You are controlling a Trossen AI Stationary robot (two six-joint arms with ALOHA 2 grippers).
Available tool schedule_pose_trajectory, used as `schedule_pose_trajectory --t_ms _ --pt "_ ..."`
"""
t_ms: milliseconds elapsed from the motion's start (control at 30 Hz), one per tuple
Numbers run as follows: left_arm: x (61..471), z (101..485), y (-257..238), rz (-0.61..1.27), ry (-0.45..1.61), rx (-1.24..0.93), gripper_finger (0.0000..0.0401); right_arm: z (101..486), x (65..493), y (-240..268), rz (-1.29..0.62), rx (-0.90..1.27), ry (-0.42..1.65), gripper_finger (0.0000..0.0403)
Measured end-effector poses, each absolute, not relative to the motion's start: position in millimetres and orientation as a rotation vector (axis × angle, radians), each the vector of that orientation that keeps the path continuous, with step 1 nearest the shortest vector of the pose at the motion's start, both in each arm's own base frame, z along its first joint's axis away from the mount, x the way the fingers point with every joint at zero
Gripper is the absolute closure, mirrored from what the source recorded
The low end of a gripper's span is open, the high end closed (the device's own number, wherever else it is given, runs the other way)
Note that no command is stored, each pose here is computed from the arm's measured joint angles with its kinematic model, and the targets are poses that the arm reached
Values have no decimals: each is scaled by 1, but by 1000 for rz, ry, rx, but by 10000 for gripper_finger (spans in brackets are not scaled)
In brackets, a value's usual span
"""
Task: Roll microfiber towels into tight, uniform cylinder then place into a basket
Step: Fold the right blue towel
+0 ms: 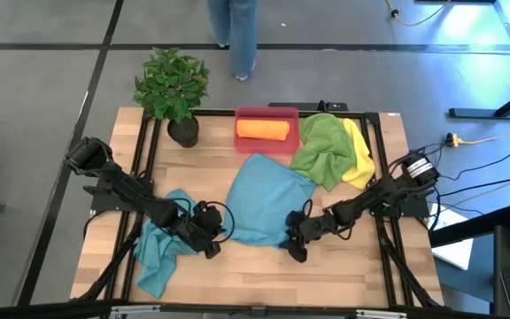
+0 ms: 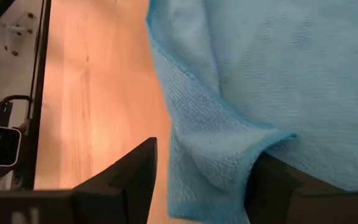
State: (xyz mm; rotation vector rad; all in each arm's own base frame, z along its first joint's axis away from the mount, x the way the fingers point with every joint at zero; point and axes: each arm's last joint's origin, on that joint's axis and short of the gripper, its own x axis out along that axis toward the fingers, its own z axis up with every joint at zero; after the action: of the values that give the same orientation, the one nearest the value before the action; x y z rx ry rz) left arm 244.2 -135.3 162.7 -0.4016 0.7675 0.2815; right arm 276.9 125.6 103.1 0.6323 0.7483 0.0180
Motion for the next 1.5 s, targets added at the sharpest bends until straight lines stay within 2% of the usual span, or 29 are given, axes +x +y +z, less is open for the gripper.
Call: schedule_pose_trajectory --t_ms 100,200,500,567,767,1067,1167,1300,1500 --pt "244 163 -135 281 767 -402 401 104 281 127 36 580 748 211" --pt "244 163 -135 268 770 -369 401 108 280 127 68 510 734 239" --pt "246 164 -135 264 737 -274 401 115 279 127 102 445 712 376" --pt "246 165 -135 252 727 -224 401 116 279 127 109 424 710 394" --pt "246 170 -134 218 712 -84 389 115 279 126 98 408 706 391" --pt "231 188 -132 181 715 -46 287 114 278 125 44 355 691 392" --pt "220 195 -135 155 729 -23 266 113 277 125 36 347 710 397" --pt "207 196 -137 122 783 77 255 112 277 124 32 342 720 398" --pt "197 181 -136 71 944 337 256 112 277 124 30 342 720 392"
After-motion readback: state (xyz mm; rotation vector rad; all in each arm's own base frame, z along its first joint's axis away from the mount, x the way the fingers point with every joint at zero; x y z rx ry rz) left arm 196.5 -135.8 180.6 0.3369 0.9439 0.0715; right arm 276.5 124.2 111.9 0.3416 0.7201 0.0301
